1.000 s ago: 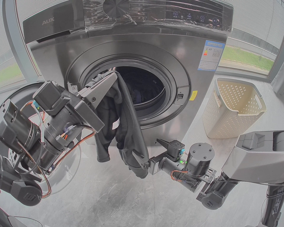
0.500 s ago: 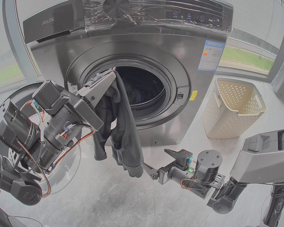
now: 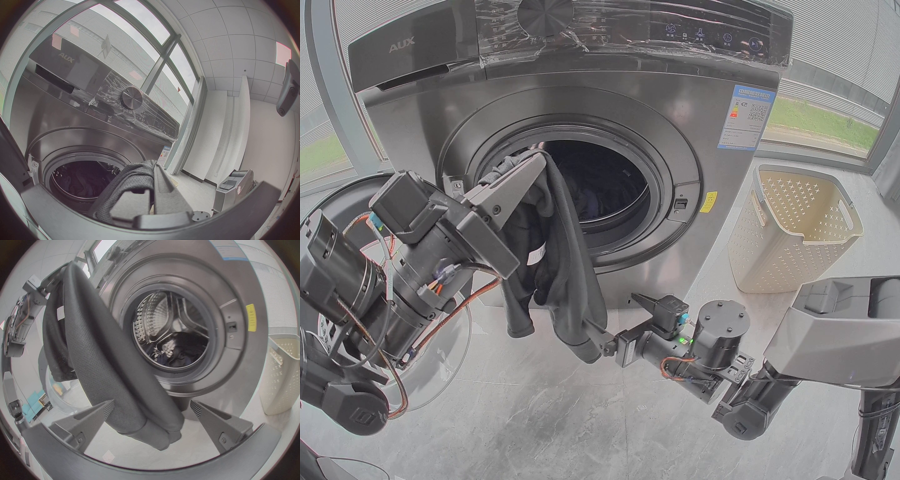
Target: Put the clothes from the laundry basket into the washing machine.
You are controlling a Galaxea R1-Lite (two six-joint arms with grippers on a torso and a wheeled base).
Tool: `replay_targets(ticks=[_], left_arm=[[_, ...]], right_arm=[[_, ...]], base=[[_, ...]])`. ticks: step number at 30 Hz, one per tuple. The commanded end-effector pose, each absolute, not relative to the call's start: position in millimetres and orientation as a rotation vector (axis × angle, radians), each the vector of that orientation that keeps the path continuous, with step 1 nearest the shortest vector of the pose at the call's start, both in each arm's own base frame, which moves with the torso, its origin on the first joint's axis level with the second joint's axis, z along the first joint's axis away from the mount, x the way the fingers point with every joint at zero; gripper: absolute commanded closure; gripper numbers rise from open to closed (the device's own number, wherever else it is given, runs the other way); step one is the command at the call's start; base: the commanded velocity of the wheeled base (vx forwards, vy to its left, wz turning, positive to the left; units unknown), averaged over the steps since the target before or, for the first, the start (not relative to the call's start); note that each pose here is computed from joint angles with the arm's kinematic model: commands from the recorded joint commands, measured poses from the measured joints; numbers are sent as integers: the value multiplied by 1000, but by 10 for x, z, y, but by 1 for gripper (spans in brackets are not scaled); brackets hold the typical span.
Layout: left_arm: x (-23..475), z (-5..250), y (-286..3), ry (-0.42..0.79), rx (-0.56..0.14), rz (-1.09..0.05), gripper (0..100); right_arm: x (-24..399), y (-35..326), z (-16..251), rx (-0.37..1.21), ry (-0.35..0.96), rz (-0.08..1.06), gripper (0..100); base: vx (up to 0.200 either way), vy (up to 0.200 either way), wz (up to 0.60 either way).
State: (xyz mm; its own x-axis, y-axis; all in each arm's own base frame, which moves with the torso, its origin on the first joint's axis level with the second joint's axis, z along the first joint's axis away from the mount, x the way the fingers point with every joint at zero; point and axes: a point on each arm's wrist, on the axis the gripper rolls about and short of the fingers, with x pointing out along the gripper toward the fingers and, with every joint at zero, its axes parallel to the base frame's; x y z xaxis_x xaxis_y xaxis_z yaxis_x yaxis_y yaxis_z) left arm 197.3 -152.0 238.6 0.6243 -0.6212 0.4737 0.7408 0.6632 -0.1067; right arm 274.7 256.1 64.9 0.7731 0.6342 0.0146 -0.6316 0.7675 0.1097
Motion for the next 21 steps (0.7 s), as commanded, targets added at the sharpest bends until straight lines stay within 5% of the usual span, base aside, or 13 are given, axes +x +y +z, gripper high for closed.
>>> replay_targets(ticks=[1, 21], left_arm=[[1973, 2384, -1522, -421, -306, -798, 100], [1853, 2451, -1507, -454, -317, -830, 100]], right_arm=[[2751, 2765, 559, 108, 16, 732, 0], [3235, 3100, 507, 122, -103, 712, 0]], base=[[0, 0, 0], [0, 0, 0]])
